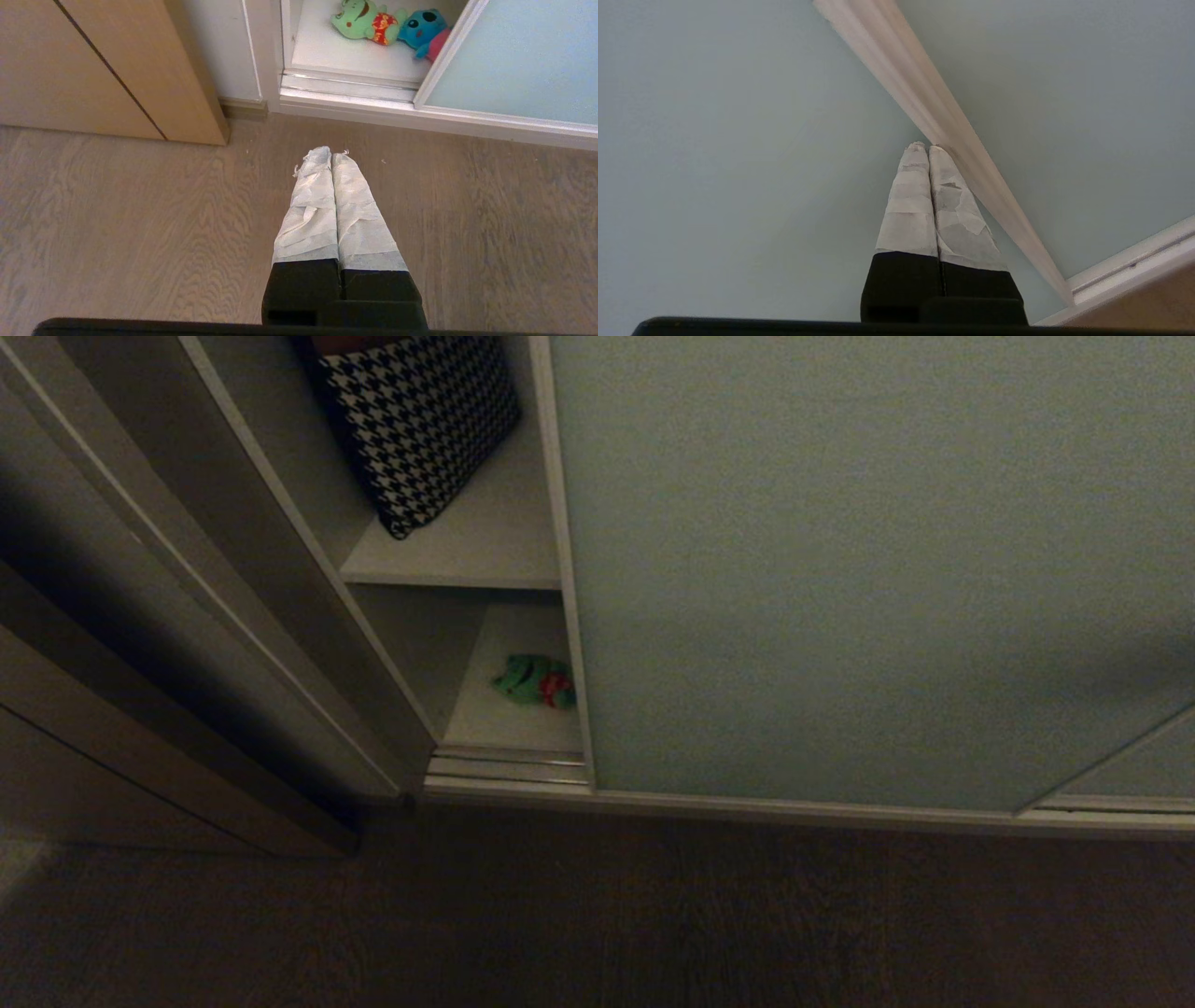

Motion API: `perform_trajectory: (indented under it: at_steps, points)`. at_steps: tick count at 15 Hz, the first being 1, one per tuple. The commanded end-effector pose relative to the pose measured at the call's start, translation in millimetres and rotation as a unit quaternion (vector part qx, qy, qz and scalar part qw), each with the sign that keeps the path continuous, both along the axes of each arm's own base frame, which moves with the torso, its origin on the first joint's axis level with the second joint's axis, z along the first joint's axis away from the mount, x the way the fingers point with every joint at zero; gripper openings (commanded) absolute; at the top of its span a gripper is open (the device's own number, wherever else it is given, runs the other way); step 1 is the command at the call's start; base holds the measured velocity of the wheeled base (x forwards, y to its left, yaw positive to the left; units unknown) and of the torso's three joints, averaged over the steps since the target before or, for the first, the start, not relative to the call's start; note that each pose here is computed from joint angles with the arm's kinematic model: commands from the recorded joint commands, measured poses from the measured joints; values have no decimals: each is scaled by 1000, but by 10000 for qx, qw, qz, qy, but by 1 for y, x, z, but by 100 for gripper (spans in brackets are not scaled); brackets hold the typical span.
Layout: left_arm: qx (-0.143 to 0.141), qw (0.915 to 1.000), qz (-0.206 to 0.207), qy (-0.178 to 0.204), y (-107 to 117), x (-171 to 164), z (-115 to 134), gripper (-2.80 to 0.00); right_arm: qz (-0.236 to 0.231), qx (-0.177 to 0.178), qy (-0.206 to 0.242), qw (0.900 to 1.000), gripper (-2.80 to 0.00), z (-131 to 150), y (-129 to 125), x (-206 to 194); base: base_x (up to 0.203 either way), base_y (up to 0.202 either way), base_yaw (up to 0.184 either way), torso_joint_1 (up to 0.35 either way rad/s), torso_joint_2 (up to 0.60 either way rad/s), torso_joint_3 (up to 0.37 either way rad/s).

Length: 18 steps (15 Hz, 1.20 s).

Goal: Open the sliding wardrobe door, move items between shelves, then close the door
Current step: Close the door

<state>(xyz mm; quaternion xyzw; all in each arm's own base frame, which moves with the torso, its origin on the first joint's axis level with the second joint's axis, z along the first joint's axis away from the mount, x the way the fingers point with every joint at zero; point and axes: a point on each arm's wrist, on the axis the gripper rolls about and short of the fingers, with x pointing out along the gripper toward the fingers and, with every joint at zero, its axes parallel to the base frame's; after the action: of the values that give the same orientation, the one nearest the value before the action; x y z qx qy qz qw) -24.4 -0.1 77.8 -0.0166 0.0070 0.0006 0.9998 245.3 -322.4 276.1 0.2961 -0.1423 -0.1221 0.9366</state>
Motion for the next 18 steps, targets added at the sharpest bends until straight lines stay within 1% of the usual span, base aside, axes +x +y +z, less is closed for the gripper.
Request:
perform_trajectory:
  at_steps: [1,2,3,7,8,10,13,15,16,18]
  points:
    - [-3,10000,2,-1,0,0,0,-280,11,-80,-58,10000,-280,5,12,-11,0,0,0,0,0,0]
    - [0,10000,2,-3,0,0,0,-280,25,-150,-97,9998,-280,6,20,-17,0,0,0,0,0,0]
    - [-3,10000,2,-1,0,0,0,-280,57,-301,-188,9994,-280,7,27,-21,0,0,0,0,0,0]
    - [4,10000,2,-1,0,0,0,-280,131,-708,-432,9965,-280,11,48,-38,0,0,0,0,0,0]
    - [-3,10000,2,-1,0,0,0,-280,48,-777,-464,9959,-280,14,47,-45,0,0,0,0,0,0]
    - [-3,10000,2,-1,0,0,0,-280,-225,-892,-495,9945,-280,15,34,-61,0,0,0,0,0,0]
    - [-3,10000,2,-1,0,0,0,-280,-512,-923,-471,9933,-280,11,13,-71,0,0,0,0,0,0]
    - [-3,10000,2,-1,0,0,0,-280,-562,-811,-388,9944,-280,-1,-2,-68,0,0,0,0,0,0]
    - [-3,10000,2,-1,0,0,0,-280,-555,-698,-319,9955,-280,-13,-11,-63,0,0,0,0,0,0]
    - [-2,10000,2,-1,0,0,0,-280,-428,-490,-193,9977,-280,-32,-24,-49,0,0,0,0,0,0]
